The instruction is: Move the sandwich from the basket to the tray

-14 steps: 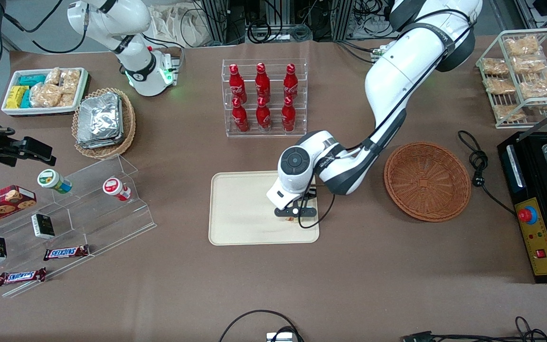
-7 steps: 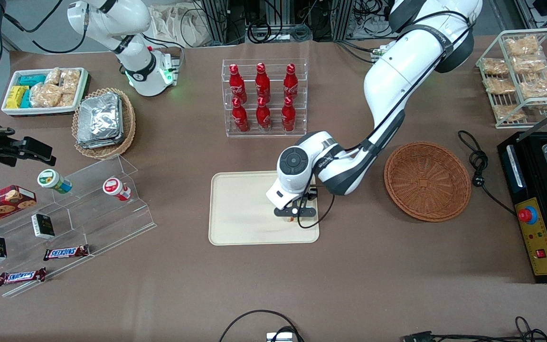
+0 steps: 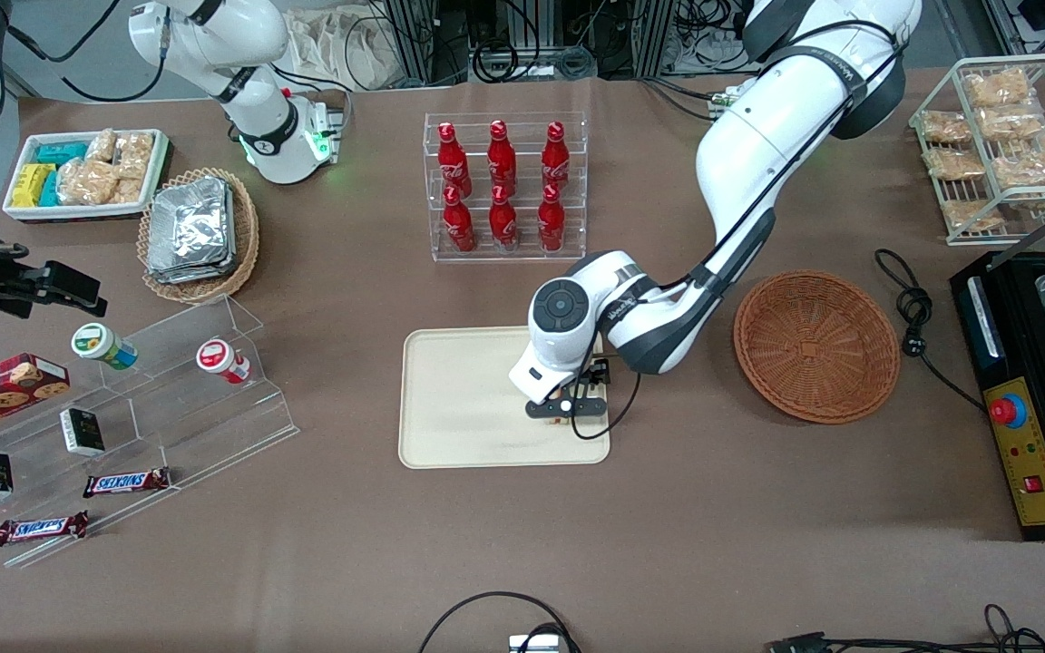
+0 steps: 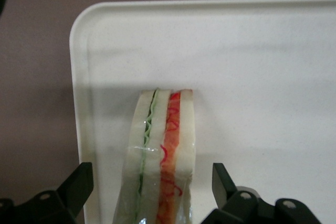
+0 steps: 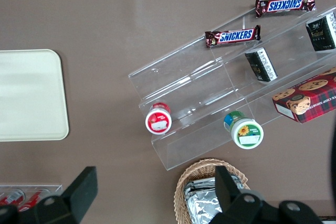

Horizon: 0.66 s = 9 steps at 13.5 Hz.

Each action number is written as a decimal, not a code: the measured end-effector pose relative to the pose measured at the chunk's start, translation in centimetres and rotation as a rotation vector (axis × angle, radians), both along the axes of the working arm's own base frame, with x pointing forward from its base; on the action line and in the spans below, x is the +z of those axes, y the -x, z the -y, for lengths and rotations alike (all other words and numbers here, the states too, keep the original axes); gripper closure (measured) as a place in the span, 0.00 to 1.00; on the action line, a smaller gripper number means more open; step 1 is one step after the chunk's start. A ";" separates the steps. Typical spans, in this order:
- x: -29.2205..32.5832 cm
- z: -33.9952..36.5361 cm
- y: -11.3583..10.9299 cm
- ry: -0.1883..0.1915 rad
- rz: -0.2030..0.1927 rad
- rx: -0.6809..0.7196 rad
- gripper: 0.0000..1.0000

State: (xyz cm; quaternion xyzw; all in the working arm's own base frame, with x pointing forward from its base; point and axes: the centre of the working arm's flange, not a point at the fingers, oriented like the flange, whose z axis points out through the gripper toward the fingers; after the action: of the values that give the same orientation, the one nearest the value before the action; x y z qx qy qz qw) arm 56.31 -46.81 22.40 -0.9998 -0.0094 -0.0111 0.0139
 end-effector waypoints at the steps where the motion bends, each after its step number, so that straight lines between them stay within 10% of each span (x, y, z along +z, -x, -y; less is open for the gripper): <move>1: 1.0 0.0 -0.5 0.008 0.014 0.009 0.00; 9: 14.2 -8.1 -6.8 -0.026 0.129 0.184 0.00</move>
State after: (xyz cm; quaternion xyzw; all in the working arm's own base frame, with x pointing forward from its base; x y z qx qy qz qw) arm 63.12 -38.75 36.56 -0.9917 -0.1016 -0.0740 0.0274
